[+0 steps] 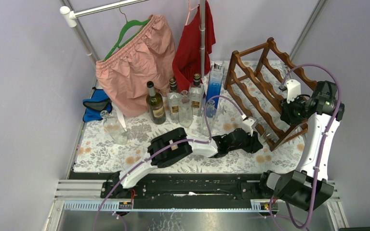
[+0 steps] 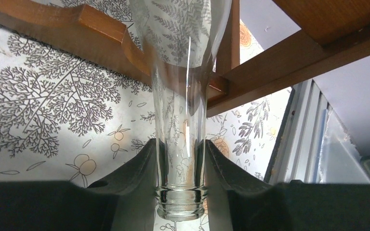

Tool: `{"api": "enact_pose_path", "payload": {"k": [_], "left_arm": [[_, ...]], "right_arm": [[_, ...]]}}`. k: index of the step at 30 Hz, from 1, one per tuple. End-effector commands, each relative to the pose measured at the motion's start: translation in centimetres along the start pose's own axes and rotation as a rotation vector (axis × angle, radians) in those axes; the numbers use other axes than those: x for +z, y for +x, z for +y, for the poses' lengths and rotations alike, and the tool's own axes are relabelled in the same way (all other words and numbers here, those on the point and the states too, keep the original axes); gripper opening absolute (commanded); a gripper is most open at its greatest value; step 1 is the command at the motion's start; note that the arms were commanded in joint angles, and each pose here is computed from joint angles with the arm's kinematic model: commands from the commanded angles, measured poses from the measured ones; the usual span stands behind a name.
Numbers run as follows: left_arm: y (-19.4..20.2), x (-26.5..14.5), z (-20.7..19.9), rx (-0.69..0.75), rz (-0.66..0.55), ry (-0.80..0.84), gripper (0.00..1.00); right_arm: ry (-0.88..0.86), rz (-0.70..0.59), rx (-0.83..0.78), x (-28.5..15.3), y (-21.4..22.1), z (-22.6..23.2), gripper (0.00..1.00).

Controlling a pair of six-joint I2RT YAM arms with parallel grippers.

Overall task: Put the wine bottle on the wine rack
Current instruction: Adjust the wine bottle in the wine rack.

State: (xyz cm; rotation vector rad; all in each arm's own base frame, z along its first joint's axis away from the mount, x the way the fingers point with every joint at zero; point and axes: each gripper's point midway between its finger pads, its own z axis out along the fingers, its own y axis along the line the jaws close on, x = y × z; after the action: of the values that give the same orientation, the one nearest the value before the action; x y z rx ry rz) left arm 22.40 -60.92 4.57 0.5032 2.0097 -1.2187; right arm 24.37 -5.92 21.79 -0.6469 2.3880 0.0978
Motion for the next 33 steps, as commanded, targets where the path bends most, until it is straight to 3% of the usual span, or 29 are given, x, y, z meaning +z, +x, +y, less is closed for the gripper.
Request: {"api": "enact_pose_path", "payload": {"k": [1, 11, 22, 30, 33], "left_arm": [[1.9, -0.1, 0.2, 0.148, 0.063, 0.061, 0.0], [1.1, 0.2, 0.5, 0.182, 0.043, 0.095, 0.0], [-0.6, 0.9, 0.6, 0.125, -0.013, 0.084, 0.0], [-1.3, 1.1, -0.3, 0.229, -0.015, 0.125, 0.0], [-1.8, 1.0, 0.7, 0.205, -0.023, 0.101, 0.0]], "right_arm": [[-0.141, 0.04, 0.004, 0.4, 1.1, 2.2, 0.24], [-0.268, 0.037, -0.046, 1.1, 0.5, 4.2, 0.2], [-0.357, 0.032, -0.068, 1.2, -0.7, 5.8, 0.18], [-0.369, 0.054, -0.076, 1.6, -0.5, 6.0, 0.17], [-0.372, 0.058, -0.08, 1.7, -0.4, 6.2, 0.17]]}}
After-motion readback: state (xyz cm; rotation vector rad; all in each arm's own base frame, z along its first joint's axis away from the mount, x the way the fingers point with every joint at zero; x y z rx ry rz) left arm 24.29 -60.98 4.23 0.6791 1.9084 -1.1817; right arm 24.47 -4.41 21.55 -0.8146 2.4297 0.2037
